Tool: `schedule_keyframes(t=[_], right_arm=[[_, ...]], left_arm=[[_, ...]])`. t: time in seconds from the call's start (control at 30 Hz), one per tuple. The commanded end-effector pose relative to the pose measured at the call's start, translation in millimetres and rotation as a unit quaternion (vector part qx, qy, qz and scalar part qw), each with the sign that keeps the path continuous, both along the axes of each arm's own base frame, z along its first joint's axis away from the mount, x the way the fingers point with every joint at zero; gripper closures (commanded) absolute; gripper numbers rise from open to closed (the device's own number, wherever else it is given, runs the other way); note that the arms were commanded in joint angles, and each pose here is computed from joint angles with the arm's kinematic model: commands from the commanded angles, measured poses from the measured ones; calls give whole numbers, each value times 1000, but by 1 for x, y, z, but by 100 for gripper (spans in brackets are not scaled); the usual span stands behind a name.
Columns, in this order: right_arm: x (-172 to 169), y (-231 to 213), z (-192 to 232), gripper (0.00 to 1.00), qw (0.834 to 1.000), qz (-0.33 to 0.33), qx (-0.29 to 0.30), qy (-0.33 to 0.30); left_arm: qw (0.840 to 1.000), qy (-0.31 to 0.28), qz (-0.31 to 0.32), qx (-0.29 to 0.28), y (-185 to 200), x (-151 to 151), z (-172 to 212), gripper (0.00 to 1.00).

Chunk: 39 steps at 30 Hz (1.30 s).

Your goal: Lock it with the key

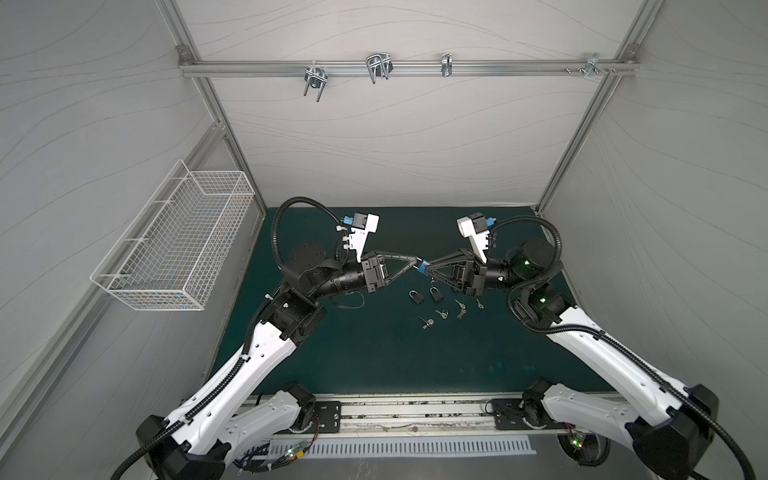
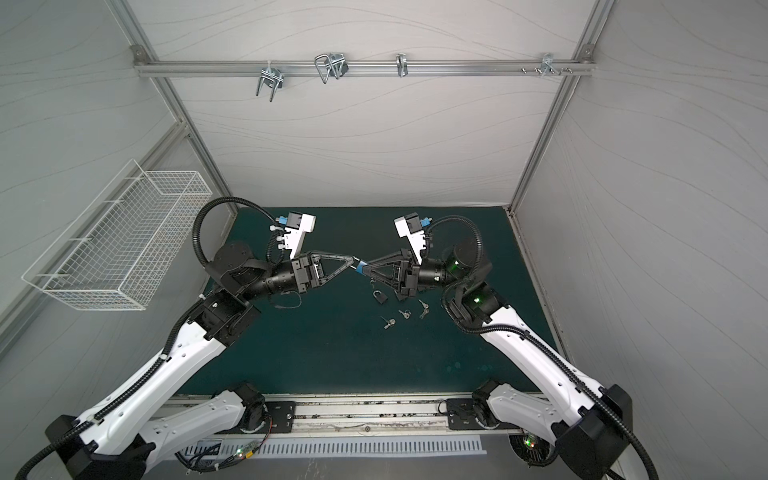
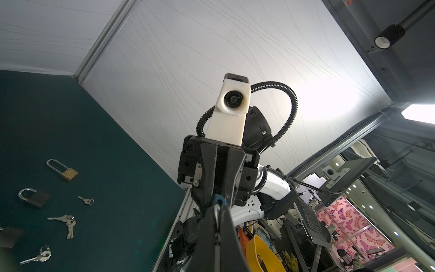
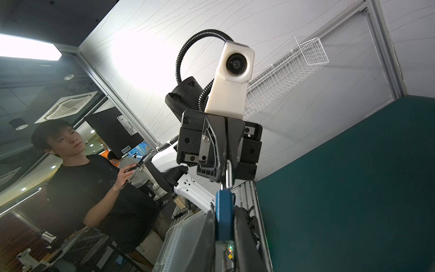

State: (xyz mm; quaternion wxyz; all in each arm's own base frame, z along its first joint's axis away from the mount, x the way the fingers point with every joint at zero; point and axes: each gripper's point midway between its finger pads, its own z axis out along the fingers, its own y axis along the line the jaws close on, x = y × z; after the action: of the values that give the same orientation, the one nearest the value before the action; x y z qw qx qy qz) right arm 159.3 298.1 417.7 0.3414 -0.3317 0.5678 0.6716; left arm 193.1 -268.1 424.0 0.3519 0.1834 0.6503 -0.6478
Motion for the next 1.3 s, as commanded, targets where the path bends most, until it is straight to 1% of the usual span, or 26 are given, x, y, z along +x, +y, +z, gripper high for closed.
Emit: schedule_keyframes(t=[0.0, 0.17, 0.4, 0.73, 0.87, 1.07, 1.27], right_arm=[[4, -5, 22, 100, 999, -21, 22, -18], [0, -6, 23, 100, 999, -21, 14, -33], [-2, -5, 27, 100, 999, -11, 15, -35], [-3, -9, 38, 100, 998, -23, 30, -56], [-2, -10, 45, 100, 997, -25, 42, -55], [2, -11, 51, 100, 997, -22, 52, -43], [-4, -11, 55, 100, 997, -17, 39, -71]], left_arm=[[998, -52, -46, -13, 2, -30, 26, 100], [998, -40, -49, 5, -5, -28, 13, 100], [995, -50, -84, 20, -20, -40, 7, 100], [991, -38, -119, 53, -44, -50, -20, 100], [989, -39, -128, 63, -48, -55, -27, 100], [987, -44, -136, 66, -48, -59, -28, 100], [986, -31, -139, 82, -54, -56, -40, 100]])
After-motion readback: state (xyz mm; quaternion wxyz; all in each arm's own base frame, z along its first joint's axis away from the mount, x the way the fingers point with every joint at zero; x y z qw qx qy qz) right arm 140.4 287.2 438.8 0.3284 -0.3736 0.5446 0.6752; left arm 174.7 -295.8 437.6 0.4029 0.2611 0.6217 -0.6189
